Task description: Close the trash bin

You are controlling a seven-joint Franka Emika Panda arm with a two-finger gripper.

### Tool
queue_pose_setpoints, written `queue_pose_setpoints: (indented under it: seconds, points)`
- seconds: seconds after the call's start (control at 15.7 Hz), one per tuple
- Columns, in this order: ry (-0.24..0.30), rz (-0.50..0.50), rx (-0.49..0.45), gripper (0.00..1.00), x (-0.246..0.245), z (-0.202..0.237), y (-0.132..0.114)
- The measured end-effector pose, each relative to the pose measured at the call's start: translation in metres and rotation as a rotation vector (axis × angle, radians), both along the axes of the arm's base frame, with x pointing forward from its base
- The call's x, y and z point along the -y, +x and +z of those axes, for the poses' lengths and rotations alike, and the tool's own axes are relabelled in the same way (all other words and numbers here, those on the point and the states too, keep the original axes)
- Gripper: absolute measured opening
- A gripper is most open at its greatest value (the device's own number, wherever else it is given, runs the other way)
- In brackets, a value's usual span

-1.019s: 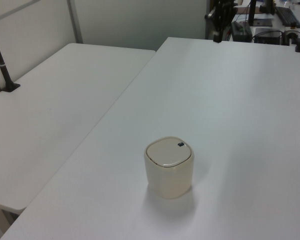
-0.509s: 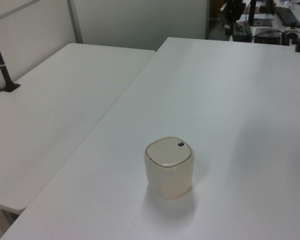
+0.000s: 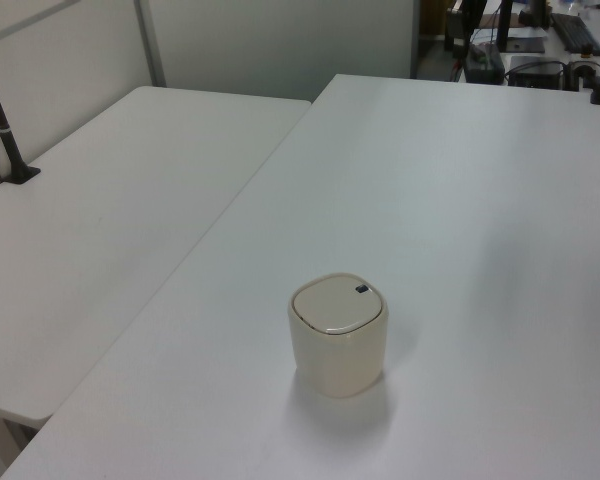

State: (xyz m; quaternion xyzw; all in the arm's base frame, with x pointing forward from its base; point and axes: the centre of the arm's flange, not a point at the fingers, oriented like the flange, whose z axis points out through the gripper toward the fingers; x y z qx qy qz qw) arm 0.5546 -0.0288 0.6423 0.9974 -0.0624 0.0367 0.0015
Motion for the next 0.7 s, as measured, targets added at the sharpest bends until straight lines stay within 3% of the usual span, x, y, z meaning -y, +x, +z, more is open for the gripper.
queue_pose_setpoints:
  seconds: [0.19,0.57,0.7]
  points:
    - [-0.066,0.024,-0.002,0.41,0.0076,-0.0004,0.0002]
    - [-0.087,0.09,-0.011,0.99,0.0122,-0.0022,0.0007]
    - [-0.081,0.097,-0.011,1.0,0.0116,-0.0025,0.0007]
